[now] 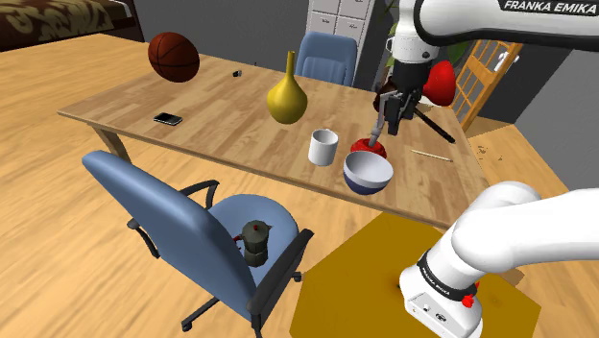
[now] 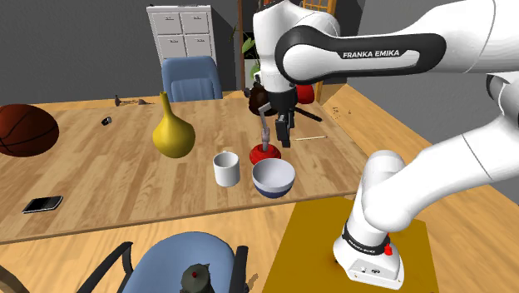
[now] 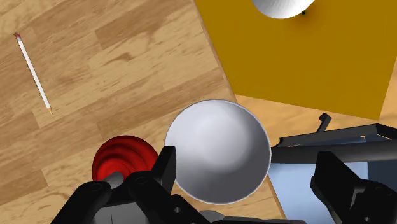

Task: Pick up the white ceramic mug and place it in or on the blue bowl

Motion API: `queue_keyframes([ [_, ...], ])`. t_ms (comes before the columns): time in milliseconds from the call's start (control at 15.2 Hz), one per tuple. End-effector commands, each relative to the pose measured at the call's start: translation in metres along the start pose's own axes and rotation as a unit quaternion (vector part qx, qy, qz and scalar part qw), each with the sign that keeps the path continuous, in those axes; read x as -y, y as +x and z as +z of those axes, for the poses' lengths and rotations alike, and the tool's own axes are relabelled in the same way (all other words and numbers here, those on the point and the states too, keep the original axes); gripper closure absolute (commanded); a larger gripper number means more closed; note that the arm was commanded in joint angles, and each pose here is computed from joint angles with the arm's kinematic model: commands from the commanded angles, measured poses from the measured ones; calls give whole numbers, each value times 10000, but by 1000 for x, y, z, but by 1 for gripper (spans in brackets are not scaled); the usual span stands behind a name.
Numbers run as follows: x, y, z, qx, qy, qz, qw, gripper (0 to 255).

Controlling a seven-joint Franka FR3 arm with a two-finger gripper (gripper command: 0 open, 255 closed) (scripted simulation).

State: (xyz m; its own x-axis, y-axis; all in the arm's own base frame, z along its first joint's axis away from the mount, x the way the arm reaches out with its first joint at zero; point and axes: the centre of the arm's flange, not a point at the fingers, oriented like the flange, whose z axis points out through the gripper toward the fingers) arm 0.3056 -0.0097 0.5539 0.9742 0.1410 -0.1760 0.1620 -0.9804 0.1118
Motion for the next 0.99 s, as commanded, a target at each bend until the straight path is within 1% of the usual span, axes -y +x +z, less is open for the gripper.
queue_keyframes([
  [0, 0, 0, 0, 0, 0, 0, 10000, 0],
  [924, -2, 156, 81, -327, 348, 350, 9982, 0],
])
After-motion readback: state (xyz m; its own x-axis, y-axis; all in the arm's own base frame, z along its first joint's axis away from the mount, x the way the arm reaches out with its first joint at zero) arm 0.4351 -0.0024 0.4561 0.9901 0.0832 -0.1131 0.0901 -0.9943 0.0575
